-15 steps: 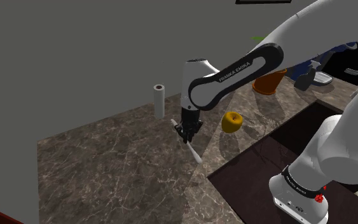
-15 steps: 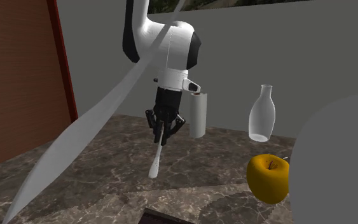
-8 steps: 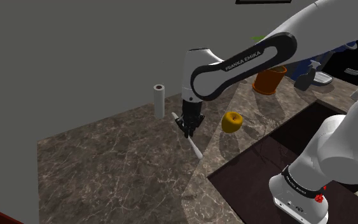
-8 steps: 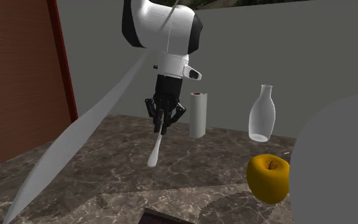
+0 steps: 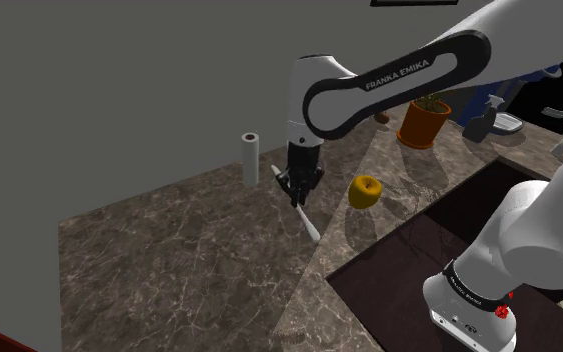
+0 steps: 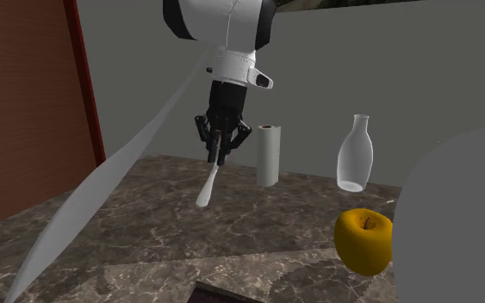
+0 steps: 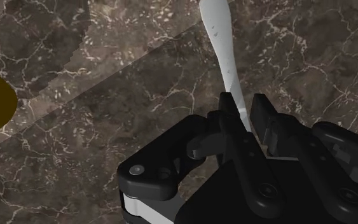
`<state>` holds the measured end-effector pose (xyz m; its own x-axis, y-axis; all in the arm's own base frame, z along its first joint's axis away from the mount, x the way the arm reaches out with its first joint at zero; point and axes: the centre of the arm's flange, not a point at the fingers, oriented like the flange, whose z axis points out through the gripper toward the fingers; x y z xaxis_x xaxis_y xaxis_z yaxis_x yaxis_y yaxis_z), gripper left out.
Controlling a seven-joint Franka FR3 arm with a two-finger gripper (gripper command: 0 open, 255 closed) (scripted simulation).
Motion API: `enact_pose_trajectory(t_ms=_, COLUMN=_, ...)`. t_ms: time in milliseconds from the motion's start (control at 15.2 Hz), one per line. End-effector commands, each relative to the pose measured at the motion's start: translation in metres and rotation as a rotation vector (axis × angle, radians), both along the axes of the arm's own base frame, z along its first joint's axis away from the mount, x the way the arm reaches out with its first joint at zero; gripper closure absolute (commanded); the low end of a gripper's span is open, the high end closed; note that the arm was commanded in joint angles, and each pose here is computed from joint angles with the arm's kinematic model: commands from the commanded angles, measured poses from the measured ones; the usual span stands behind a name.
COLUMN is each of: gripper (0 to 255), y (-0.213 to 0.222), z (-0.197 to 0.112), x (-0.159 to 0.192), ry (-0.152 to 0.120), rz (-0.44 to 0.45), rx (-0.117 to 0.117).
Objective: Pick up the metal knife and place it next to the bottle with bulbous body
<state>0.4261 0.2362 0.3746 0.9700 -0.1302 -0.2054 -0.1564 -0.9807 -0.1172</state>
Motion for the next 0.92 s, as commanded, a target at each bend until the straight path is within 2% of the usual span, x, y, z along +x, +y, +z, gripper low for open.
enact_pose_trajectory(t_ms=0, gripper=255, y=0.0, z=0.012, x=0.0, ry=0.0, rz=0.0, rx=0.0)
enact_pose_trajectory(t_ms=858, gripper=255, y=0.0, z=0.081, x=0.0, ry=0.0, rz=0.0, rx=0.0)
